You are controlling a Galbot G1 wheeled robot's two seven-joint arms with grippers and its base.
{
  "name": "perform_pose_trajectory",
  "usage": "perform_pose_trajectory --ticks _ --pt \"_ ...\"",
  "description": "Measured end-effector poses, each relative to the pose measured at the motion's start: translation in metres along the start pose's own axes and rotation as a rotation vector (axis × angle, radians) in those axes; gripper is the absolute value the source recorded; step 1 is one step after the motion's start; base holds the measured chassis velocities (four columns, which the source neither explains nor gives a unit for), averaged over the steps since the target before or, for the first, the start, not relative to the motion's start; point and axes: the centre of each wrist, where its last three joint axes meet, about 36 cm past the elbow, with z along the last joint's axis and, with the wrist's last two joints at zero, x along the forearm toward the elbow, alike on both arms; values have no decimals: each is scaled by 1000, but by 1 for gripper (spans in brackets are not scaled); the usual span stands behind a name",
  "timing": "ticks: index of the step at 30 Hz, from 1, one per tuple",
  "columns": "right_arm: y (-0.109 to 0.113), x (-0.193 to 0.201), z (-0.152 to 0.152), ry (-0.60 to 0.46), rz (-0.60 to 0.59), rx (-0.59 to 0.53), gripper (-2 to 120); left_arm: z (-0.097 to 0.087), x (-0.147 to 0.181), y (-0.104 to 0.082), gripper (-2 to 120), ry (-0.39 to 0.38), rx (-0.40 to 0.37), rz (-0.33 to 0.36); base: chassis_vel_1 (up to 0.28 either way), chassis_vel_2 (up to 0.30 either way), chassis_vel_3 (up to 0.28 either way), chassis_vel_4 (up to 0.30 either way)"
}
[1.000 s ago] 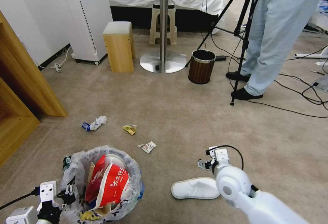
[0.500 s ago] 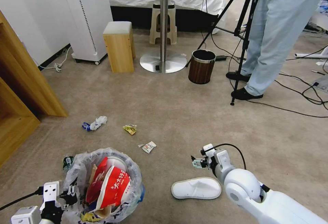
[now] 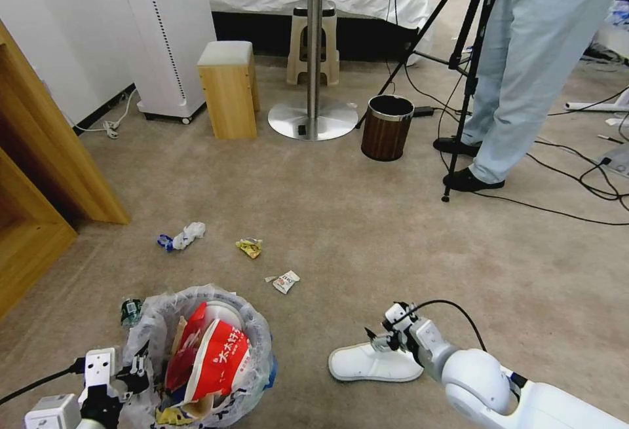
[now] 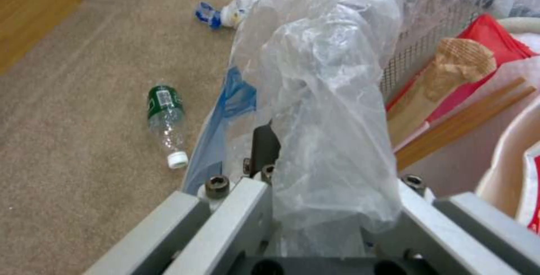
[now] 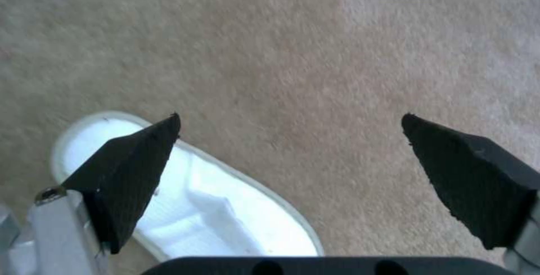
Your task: Pick up the trash bin and place the garbage on the floor into it.
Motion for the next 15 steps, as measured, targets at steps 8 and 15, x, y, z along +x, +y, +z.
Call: perform_pose_trajectory --ticks 8,15 --pt "10 -27 17 58 43 -57 100 1 1 -2 1 2 9 3 0 0 0 0" --pt "15 -50 24 89 25 -109 100 0 2 -2 1 2 9 6 0 0 0 0"
